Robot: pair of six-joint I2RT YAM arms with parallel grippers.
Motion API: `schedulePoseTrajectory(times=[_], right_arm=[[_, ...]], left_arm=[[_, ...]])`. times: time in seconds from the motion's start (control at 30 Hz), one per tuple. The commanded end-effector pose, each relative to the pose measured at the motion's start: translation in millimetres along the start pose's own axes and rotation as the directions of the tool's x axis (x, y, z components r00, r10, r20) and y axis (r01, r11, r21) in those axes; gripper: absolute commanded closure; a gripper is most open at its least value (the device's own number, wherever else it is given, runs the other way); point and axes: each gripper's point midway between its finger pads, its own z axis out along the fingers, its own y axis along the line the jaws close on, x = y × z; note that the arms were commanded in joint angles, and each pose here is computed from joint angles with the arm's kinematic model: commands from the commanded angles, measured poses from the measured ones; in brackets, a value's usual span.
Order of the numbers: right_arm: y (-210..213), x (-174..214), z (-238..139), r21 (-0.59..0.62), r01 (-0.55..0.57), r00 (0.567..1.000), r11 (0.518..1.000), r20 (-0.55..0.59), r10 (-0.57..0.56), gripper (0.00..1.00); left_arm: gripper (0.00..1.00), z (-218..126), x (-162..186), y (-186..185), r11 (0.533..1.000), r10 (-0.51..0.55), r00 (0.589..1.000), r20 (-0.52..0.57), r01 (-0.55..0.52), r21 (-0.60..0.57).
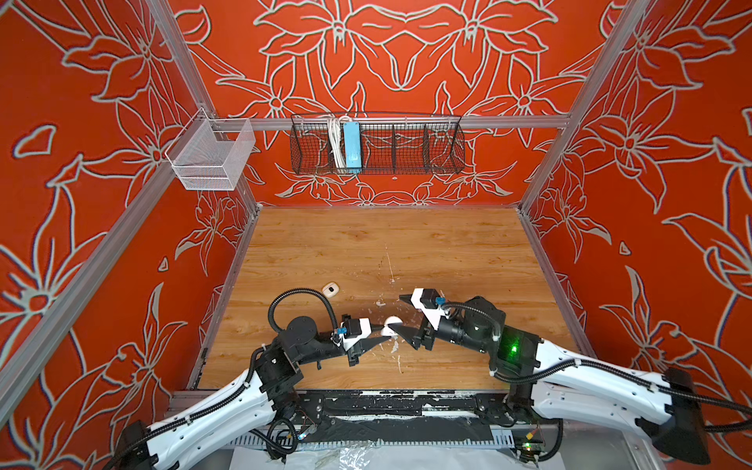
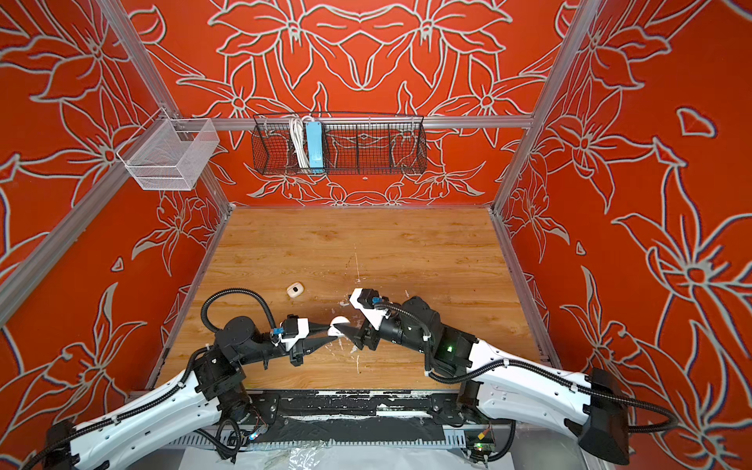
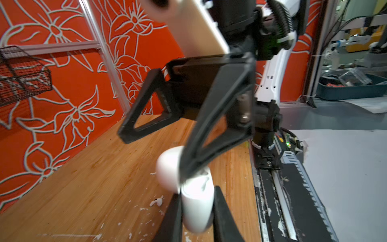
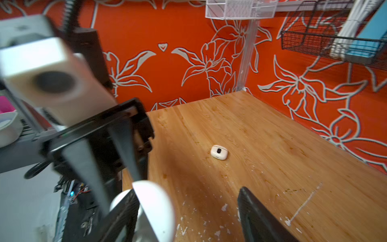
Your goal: Insert the wireless bluetooth earbuds into the charging case
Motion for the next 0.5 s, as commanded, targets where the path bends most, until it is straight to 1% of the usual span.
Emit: schedulePoseTrajectory(times=[0.0, 0.13, 0.3, 0.37, 0.47], right_arm=[[-30.9, -16.4, -1.2, 0.163, -0.019, 0.999, 0.986, 0.041, 0.013, 0.25], [-36.8, -15.3, -4.4, 0.197, -0.020, 0.999, 0.980, 0.043, 0.012, 0.24], [-29.9, -15.7, -5.2, 0.156, -0.021, 0.999, 0.988, 0.053, 0.013, 0.24], [-24.5, -19.9, -7.5, 0.126, -0.029, 0.998, 0.992, 0.059, 0.022, 0.23], [-16.6, -32.2, -17.3, 0.081, -0.077, 0.994, 0.994, 0.085, 0.070, 0.19]], left_arm=[[1.00, -3.5, -32.4, -22.3, 0.990, 0.053, 0.993, 0.104, -0.065, 0.122], [1.00, -4.4, -32.8, -22.2, 0.991, 0.057, 0.992, 0.110, -0.070, 0.118], [1.00, -5.0, -33.2, -21.7, 0.991, 0.060, 0.992, 0.112, -0.072, 0.112], [1.00, -3.6, -29.3, -15.5, 0.996, 0.046, 0.994, 0.099, -0.054, 0.078], [1.00, -0.8, -21.3, 0.1, 1.000, 0.020, 0.997, 0.074, -0.019, -0.009]])
